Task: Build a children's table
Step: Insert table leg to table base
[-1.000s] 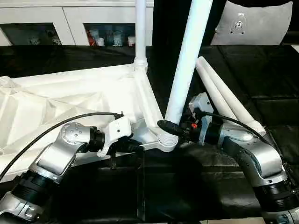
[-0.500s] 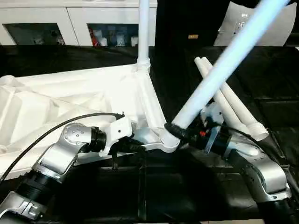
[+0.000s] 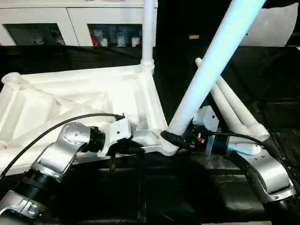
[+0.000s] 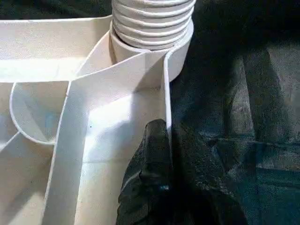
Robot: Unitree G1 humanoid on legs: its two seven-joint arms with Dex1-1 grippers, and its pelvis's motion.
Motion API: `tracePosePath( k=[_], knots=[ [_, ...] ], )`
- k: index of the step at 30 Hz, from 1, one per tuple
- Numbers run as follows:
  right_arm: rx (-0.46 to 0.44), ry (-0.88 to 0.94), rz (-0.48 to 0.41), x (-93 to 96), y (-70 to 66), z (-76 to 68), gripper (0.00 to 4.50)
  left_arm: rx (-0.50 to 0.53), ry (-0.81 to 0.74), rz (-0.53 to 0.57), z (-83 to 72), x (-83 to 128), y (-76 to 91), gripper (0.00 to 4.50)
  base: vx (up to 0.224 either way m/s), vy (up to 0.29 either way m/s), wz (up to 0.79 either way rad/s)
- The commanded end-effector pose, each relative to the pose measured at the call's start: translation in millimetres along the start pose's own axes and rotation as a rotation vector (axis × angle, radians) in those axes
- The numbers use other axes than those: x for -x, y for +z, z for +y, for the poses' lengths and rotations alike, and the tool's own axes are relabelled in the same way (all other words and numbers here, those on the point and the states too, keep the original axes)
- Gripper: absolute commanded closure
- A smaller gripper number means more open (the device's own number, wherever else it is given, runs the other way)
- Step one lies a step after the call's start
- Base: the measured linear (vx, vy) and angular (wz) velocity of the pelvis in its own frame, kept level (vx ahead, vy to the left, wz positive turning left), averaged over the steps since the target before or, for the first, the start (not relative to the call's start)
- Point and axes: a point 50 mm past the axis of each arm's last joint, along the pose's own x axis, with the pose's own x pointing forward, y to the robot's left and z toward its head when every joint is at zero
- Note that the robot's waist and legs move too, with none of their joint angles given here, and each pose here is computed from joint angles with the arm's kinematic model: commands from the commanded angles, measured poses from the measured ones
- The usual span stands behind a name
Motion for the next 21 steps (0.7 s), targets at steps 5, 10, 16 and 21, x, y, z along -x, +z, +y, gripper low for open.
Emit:
tracePosePath(
  k=[5, 10, 16, 21],
  knots=[
    [-0.243, 0.241, 0.205, -4.2, -55.1, 50.4, 2.61, -0.054, 0.001, 0.062, 14.9, 8, 2.7, 4.5, 0.0, 0.0, 0.0],
    [-0.247, 0.275, 0.199, -10.9, -54.1, 63.1, 2.61, -0.08, 0.006, 0.096, 27.2, 13, 4.3, 4.5, 0.0, 0.0, 0.0],
    [-0.237, 0.225, 0.185, -16.4, -52.5, 60.9, 2.61, -0.067, 0.027, 0.113, 30.7, 20, -1.0, 4.5, 0.0, 0.0, 0.0],
    [-0.239, 0.189, 0.174, -19.9, -51.5, 54.9, 2.61, -0.038, 0.042, 0.122, 28.4, 27, -8.9, 4.5, 0.0, 0.0, 0.0]
  ],
)
